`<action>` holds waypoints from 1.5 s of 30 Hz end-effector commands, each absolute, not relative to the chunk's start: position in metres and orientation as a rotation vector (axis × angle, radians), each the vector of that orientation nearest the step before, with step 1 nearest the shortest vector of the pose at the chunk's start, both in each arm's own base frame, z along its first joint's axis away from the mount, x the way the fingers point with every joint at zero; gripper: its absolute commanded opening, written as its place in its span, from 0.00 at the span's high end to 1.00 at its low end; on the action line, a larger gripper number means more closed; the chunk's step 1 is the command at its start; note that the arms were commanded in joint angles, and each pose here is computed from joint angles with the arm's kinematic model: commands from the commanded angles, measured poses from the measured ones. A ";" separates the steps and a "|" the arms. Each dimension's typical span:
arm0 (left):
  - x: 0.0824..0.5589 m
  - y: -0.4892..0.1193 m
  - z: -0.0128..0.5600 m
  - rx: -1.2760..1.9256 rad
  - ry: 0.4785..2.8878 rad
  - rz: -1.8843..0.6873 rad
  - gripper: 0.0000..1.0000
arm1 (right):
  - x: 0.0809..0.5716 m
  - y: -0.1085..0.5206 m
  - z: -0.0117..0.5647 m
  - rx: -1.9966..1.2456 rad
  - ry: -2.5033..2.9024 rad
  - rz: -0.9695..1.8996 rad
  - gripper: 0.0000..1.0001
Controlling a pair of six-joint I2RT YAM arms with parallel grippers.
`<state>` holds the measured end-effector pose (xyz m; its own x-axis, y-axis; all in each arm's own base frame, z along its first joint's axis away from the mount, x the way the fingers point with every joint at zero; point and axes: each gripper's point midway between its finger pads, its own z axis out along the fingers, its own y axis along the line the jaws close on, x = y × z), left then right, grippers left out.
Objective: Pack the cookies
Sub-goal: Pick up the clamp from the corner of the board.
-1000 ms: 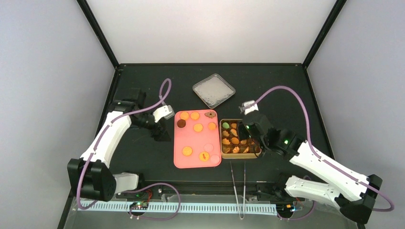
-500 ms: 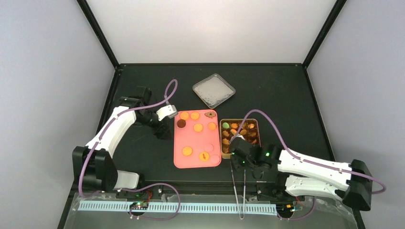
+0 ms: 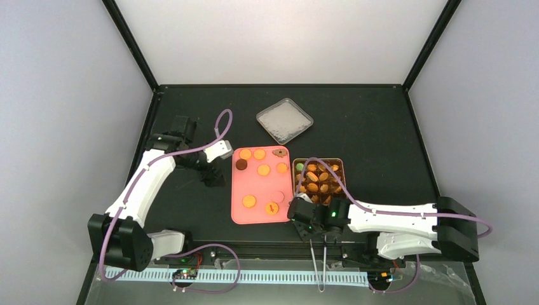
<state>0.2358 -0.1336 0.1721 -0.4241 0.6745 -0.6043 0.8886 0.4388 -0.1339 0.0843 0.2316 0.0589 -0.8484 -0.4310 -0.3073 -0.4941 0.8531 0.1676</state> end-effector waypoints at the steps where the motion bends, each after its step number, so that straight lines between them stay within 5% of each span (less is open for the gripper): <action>1: 0.234 -0.131 0.182 1.334 2.201 -0.568 0.13 | 0.082 0.229 0.055 -0.684 2.785 0.300 0.69; 24: 0.232 -0.134 0.190 1.357 2.165 -0.586 0.12 | 0.059 0.210 0.029 -0.637 2.841 0.255 0.73; 28: 0.227 -0.136 0.189 1.380 2.136 -0.601 0.02 | 0.062 0.213 0.030 -0.646 2.821 0.241 0.81; 33: 0.214 -0.142 0.195 1.441 2.062 -0.659 0.01 | 0.069 0.225 0.054 -0.703 2.746 0.271 0.98; 45: 0.179 -0.155 0.206 1.577 1.842 -0.779 0.02 | 0.072 0.266 0.139 -0.981 2.494 0.442 0.99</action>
